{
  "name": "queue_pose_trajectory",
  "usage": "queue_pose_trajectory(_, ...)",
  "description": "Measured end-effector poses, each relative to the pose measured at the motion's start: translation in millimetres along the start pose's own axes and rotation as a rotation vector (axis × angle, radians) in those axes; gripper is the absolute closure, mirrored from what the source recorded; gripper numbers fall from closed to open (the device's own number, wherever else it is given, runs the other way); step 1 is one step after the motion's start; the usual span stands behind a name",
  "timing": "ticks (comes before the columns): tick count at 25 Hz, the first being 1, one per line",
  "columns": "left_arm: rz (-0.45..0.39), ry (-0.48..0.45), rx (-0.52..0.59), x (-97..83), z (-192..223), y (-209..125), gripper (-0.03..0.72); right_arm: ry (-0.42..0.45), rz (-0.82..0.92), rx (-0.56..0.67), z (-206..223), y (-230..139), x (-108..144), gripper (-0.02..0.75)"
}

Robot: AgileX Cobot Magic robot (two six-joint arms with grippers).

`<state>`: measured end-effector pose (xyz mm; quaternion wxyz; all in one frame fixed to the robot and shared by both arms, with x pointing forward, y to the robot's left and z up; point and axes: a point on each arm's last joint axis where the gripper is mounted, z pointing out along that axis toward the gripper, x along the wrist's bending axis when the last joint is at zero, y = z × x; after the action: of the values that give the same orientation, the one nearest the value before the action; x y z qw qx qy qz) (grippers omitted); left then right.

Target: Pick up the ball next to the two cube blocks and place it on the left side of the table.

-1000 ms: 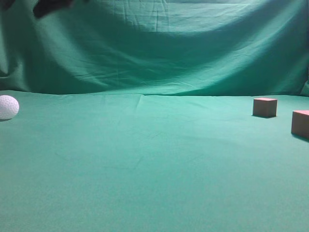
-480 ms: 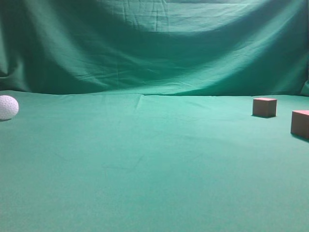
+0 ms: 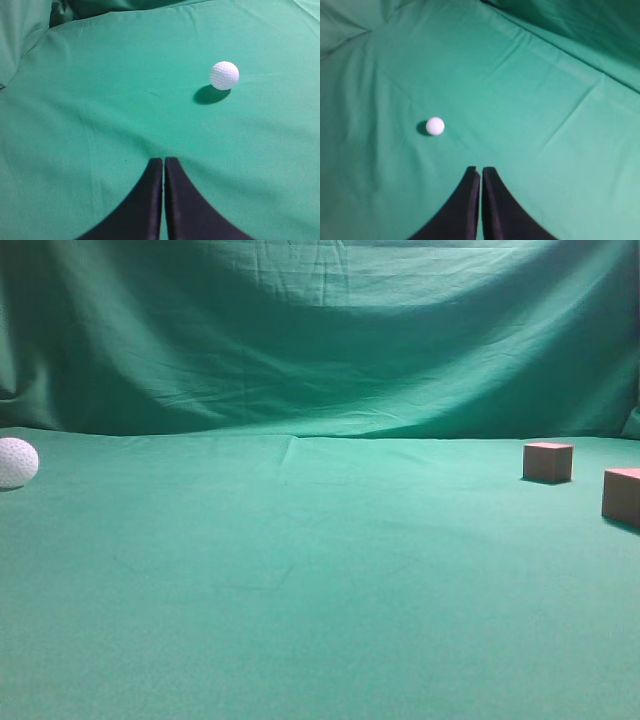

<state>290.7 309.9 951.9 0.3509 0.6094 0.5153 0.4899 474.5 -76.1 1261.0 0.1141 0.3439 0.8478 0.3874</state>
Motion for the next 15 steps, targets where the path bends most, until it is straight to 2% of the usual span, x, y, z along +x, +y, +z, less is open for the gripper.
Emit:
queue_pose_trajectory(5, 0.0, 0.0, 0.0, 0.0, 0, 0, 0.688, -0.054, 0.103, 0.093, -12, -40, -2, 0.738)
queue_pose_trajectory(11, 0.0, 0.0, 0.0, 0.0, 0, 0, 0.688, -0.126, 0.077, 0.163, -31, -87, -5, 0.738)
queue_pose_trajectory(15, 0.0, 0.0, 0.0, 0.0, 0, 0, 0.688, -0.162, 0.059, 0.166, -50, -114, -5, 0.738)
